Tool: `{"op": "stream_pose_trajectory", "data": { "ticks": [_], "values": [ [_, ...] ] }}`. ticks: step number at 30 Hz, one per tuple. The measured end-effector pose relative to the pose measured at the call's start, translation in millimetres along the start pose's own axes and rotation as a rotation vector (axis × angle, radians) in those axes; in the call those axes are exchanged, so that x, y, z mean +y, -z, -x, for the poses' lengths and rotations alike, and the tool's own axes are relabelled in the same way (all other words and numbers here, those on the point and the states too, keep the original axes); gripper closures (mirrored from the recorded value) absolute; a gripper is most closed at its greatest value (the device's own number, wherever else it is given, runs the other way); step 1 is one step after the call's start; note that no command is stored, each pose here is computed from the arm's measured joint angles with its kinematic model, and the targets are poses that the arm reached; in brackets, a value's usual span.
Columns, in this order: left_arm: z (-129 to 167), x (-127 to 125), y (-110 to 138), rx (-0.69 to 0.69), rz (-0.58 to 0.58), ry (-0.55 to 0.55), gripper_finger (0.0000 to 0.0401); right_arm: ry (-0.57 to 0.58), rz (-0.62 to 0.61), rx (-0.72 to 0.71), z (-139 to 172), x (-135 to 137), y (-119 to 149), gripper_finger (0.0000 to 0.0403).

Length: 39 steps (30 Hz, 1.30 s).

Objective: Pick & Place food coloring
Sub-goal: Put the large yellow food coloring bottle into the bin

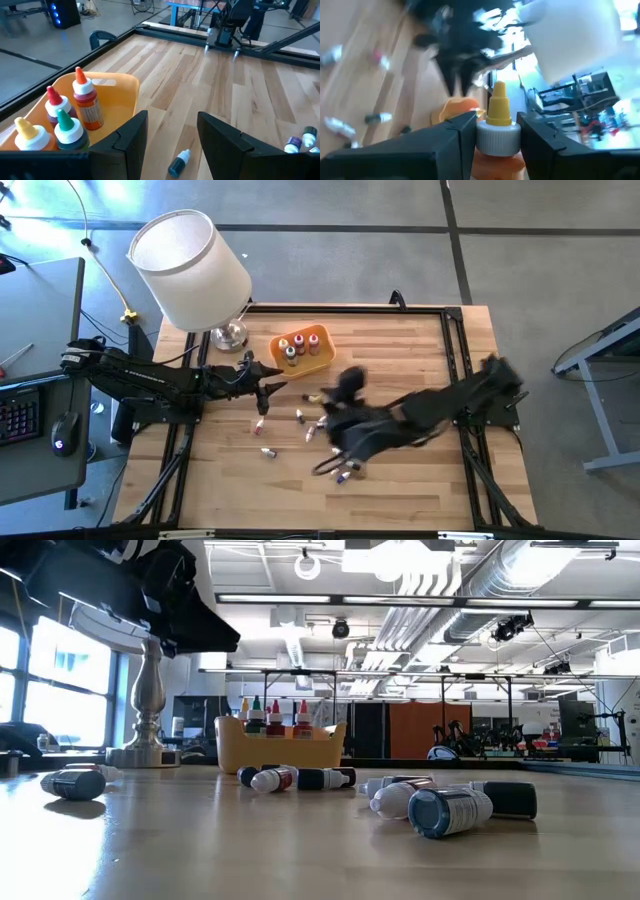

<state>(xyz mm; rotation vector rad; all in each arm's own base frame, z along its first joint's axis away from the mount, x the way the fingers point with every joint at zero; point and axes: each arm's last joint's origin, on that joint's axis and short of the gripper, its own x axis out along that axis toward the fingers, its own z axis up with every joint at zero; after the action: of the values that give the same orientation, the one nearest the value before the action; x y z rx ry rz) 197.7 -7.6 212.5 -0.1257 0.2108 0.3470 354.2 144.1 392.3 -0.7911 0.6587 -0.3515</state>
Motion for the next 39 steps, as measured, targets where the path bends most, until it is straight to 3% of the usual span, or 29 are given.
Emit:
{"op": "stream_pose_trajectory", "data": {
  "ticks": [4, 7, 12, 17, 20, 23, 27, 31, 34, 39],
  "values": [
    [0, -1, -5, -0.05, 0.024, 0.018, 0.0234, -0.156, -0.168, -0.109, 33, -31, 25, 0.0288],
    [1, -3, -12, -0.111, 0.053, 0.055, 0.0234, -0.197, -0.271, -0.188, 37, -37, 51, 0.0288],
    [2, -6, -19, -0.171, 0.072, 0.143, 0.0234, -0.135, -0.413, -0.422, 19, -19, 104, 0.0282],
    [3, -8, -21, -0.184, 0.065, 0.19, 0.0234, -0.023, -0.631, -0.815, -10, 6, 155, 0.0285],
    [0, -8, -19, -0.182, 0.037, 0.187, 0.0234, -0.036, -0.778, -1.036, -27, 18, 185, 0.0284],
    [-2, -10, -22, -0.231, 0.018, 0.194, 0.0234, -0.036, -0.891, -1.15, -42, 27, 205, 0.0283],
    [-9, -14, -23, -0.293, -0.02, 0.225, 0.0234, -0.047, -0.94, -1.065, -71, 32, 202, 0.0283],
    [-17, -18, -20, -0.315, -0.055, 0.25, 0.0226, -0.064, -0.906, -1.113, -90, 27, 181, 0.0283],
    [-20, -19, -17, -0.303, -0.062, 0.256, 0.0204, -0.108, -0.866, -1.127, -100, 23, 166, 0.0283],
    [-19, -19, -19, -0.328, -0.051, 0.244, 0.0157, -0.168, -0.828, -0.974, -115, 22, 150, 0.0282]
  ]
}}
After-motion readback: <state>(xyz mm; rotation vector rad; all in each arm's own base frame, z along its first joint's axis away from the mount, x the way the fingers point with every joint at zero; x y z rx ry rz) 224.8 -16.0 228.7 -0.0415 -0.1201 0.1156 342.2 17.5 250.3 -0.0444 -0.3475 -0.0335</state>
